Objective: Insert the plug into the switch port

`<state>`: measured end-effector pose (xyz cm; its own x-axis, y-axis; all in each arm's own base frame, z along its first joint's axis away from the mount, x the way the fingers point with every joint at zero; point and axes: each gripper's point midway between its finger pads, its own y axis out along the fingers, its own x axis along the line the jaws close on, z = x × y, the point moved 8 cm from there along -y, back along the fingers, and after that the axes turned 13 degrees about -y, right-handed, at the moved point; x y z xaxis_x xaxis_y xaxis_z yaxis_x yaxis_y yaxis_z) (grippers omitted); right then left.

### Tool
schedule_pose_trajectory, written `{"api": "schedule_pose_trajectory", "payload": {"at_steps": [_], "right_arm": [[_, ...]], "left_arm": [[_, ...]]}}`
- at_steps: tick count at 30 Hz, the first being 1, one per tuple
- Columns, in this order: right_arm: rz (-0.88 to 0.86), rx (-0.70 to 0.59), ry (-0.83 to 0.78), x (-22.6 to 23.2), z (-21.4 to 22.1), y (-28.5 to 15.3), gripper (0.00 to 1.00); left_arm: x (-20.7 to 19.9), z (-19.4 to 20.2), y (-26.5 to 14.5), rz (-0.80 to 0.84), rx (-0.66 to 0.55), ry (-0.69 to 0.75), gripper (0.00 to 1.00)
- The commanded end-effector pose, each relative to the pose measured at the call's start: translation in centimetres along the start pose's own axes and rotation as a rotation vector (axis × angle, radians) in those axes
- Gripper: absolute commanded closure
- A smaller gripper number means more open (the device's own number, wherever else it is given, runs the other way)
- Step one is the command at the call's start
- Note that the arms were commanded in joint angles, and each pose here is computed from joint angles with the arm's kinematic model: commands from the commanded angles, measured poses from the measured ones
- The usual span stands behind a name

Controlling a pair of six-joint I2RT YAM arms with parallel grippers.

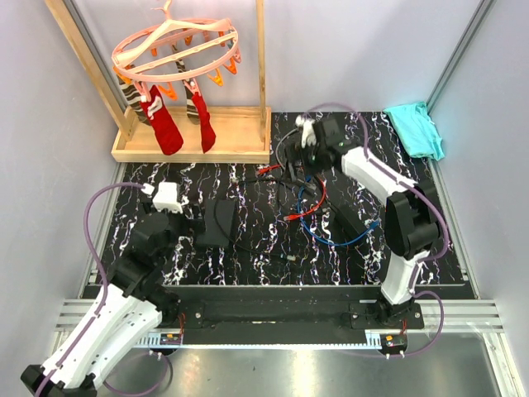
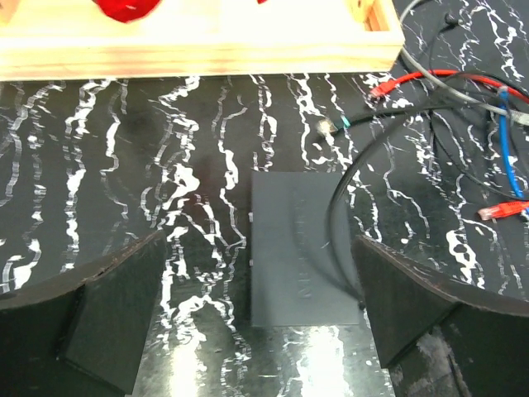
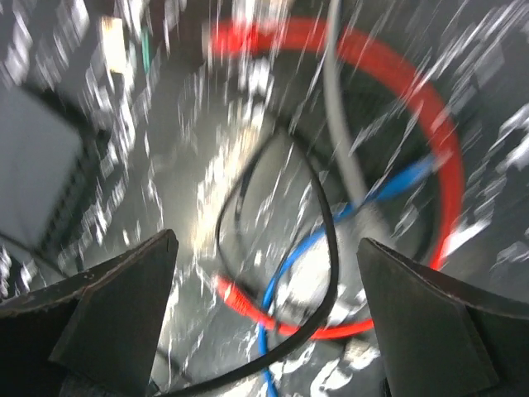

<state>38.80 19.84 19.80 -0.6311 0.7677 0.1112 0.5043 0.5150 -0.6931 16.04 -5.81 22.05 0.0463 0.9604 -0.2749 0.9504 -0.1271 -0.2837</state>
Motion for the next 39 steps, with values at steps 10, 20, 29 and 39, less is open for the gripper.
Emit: {"api": "schedule_pose_trajectory", "payload": {"at_steps": [10, 20, 29, 39], "right_arm": [[0.042, 0.150, -0.029, 5.8, 11.2, -3.1, 0.00], [0.030, -0.015, -0.223, 6.0, 6.1, -5.6, 0.00], [-0.167, -0.107, -0.476, 6.4, 0.2, -2.2, 0.05], [-0.295, -0.128, -0.707, 7.3, -1.8, 5.1, 0.25]], "left_arm": [[-4.8, -3.4, 4.3, 0.121, 0.015, -0.082, 0.01], [-4.8, -3.4, 4.3, 0.139, 0.012, -0.061, 0.01], [-3.8, -3.0, 2.6, 0.134, -0.024, -0.075, 0.01], [-2.7, -2.4, 1.7, 0.073, -0.032, -0.113, 0.01]]}}
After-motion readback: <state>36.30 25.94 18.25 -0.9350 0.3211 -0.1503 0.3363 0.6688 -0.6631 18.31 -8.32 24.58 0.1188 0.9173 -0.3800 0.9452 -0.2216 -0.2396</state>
